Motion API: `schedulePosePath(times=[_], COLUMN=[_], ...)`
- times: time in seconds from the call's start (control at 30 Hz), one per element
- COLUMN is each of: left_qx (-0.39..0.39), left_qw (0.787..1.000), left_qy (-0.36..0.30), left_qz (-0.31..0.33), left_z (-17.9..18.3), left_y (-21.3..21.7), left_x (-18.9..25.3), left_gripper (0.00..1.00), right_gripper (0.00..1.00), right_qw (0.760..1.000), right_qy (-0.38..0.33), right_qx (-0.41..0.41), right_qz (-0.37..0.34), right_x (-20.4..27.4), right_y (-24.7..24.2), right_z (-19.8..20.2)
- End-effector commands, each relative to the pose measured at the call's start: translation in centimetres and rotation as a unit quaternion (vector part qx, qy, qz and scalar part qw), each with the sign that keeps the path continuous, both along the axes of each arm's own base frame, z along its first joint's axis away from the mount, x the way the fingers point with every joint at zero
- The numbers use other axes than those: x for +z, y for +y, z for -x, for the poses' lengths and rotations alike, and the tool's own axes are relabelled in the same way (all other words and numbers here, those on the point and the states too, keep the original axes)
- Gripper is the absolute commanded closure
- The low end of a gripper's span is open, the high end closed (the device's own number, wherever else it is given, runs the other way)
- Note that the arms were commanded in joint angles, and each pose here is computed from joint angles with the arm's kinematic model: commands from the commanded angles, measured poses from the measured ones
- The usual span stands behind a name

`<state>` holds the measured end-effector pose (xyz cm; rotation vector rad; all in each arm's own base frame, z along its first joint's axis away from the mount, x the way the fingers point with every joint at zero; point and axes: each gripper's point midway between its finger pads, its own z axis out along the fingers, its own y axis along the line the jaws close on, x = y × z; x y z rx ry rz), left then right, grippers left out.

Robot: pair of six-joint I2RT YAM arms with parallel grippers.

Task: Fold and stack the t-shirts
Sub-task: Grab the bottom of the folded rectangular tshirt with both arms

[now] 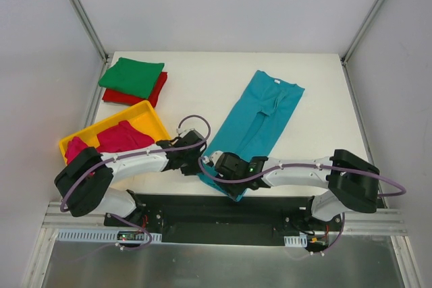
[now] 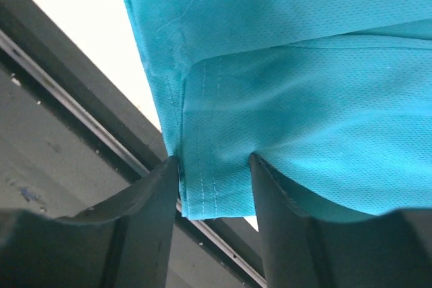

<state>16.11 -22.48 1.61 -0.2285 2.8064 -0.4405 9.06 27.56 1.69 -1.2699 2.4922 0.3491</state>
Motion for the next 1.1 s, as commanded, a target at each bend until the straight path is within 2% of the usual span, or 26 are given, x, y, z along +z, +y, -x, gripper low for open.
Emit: schedulePosePath(times=[0.0, 0.1, 0.2, 0.37, 0.47, 0.6, 0.7, 0.87, 1.07], left_qx=[0.01, 0.016, 0.027, 0.036, 0.042, 0.047, 0.046, 0.032, 0.004], left_qw=[0.999, 0.999, 0.999, 0.999, 0.998, 0.997, 0.994, 0.992, 0.992], left_qy=[0.038, 0.038, 0.032, 0.018, 0.014, -0.009, -0.038, -0.074, -0.098], left_qz=[-0.019, -0.011, 0.0, 0.027, 0.044, 0.067, 0.088, 0.101, 0.077], left_z=[1.7, 2.0, 2.1, 2.6, 3.4, 3.8, 3.3, 1.6, -2.1], left_y=[1.6, 1.8, 1.9, 2.2, 2.9, 3.6, 3.5, 2.2, -0.9], left_x=[-1.5, -1.4, -0.9, 0.2, 1.0, 2.6, 4.2, 7.2, 10.0], left_gripper=[0.77, 0.83, 0.94, 0.98, 0.98, 0.97, 0.94, 0.92, 0.92], right_gripper=[0.54, 0.66, 0.8, 0.89, 0.99, 0.99, 0.99, 0.99, 0.99], right_qw=[0.999, 0.997, 0.996, 0.998, 0.999, 0.994, 0.992, 0.992, 0.991], right_qy=[-0.035, -0.064, -0.073, -0.064, -0.038, 0.01, 0.006, -0.052, -0.082], right_qx=[-0.026, -0.024, -0.025, -0.003, 0.019, 0.055, 0.058, 0.021, -0.057], right_qz=[0.014, 0.033, 0.044, 0.008, -0.034, -0.094, -0.115, -0.112, -0.087], right_x=[-1.0, -1.3, -1.1, 0.7, 2.1, 4.1, 5.8, 8.6, 9.6], right_y=[-0.3, -0.6, -0.7, 1.0, 2.6, 4.7, 4.9, 3.3, -0.4], right_z=[-0.7, -0.7, -0.3, 1.2, 2.6, 4.9, 4.9, 2.5, -1.5])
